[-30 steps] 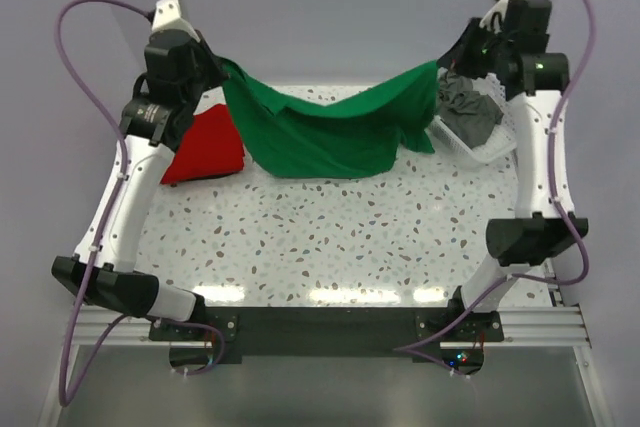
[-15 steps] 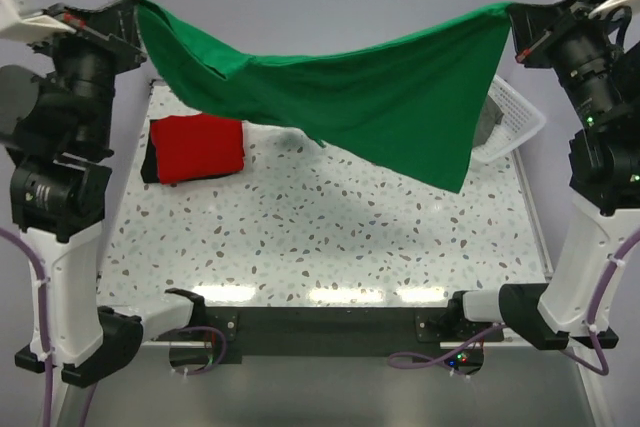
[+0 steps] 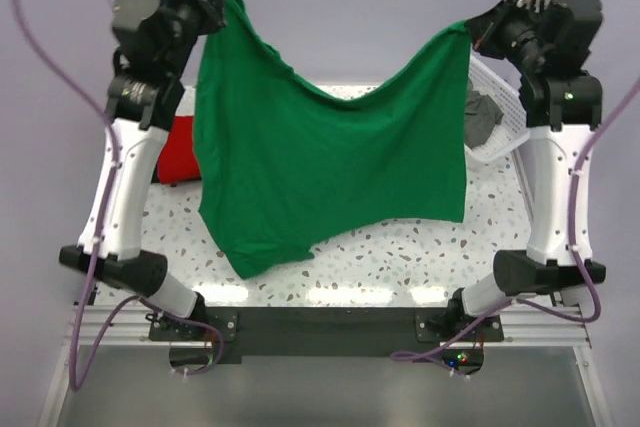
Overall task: Fold and stack the t-shirts
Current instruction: Flatten the tshirt out
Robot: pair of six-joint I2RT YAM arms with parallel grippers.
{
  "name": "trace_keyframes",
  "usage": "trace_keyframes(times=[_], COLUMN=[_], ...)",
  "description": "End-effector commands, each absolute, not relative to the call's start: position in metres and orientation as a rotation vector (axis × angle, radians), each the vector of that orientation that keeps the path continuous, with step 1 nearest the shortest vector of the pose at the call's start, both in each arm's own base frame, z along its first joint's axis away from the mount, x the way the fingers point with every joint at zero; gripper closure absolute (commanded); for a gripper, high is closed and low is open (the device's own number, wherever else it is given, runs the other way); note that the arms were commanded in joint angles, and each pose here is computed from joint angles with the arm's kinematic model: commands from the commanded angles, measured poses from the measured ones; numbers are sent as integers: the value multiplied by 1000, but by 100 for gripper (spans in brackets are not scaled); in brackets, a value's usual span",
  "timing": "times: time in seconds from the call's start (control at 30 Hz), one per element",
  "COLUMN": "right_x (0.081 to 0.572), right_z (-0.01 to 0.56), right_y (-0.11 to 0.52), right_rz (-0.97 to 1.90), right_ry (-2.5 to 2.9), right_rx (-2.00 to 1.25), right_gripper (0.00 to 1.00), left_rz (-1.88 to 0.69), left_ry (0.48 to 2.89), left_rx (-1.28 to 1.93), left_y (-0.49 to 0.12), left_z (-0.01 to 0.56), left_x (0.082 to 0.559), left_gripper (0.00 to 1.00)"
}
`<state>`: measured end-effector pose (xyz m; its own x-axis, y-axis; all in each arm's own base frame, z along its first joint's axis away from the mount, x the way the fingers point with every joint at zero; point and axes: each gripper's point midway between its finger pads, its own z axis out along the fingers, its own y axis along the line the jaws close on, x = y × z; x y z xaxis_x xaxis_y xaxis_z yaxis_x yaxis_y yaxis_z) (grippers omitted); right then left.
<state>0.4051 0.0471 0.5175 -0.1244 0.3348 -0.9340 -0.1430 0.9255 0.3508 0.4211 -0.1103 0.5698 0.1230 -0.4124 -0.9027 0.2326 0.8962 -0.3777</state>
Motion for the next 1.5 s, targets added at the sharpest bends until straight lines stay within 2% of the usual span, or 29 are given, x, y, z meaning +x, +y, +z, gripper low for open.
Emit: trace_keyframes(times=[0.0,0.13,0.27,0.83,1.07,1.2,1.27,1.37,1.47], right_x=[418,415,401,269,230,249,262,305,350], right_z=[516,520,535,648,664,636,618,564,505], right_y=[44,43,38,15,5,2,1,0,-2], right_rz=[391,388,361,235,208,194,195,180,146], right_ry=[1630,1620,1582,1239,1157,1231,1277,1394,1515], right_rx=[163,165,161,149,188,215,232,265,282], right_gripper=[100,100,100,100,100,100,100,100,100], left_rz=[-486,-492,-495,-527,-542,-532,-509,-499,-463], left_ry=[1384,1375,1328,1081,1001,1033,1117,1247,1453], left_rx=[-80,-68,-63,-43,-42,-41,-34,6,29], left_y=[-122,-125,-121,-82,-74,-80,-89,-109,-131], left_z=[566,572,590,687,710,696,666,614,529], left_x=[434,440,426,266,233,259,293,352,434], left_gripper=[100,100,100,100,100,100,100,100,100])
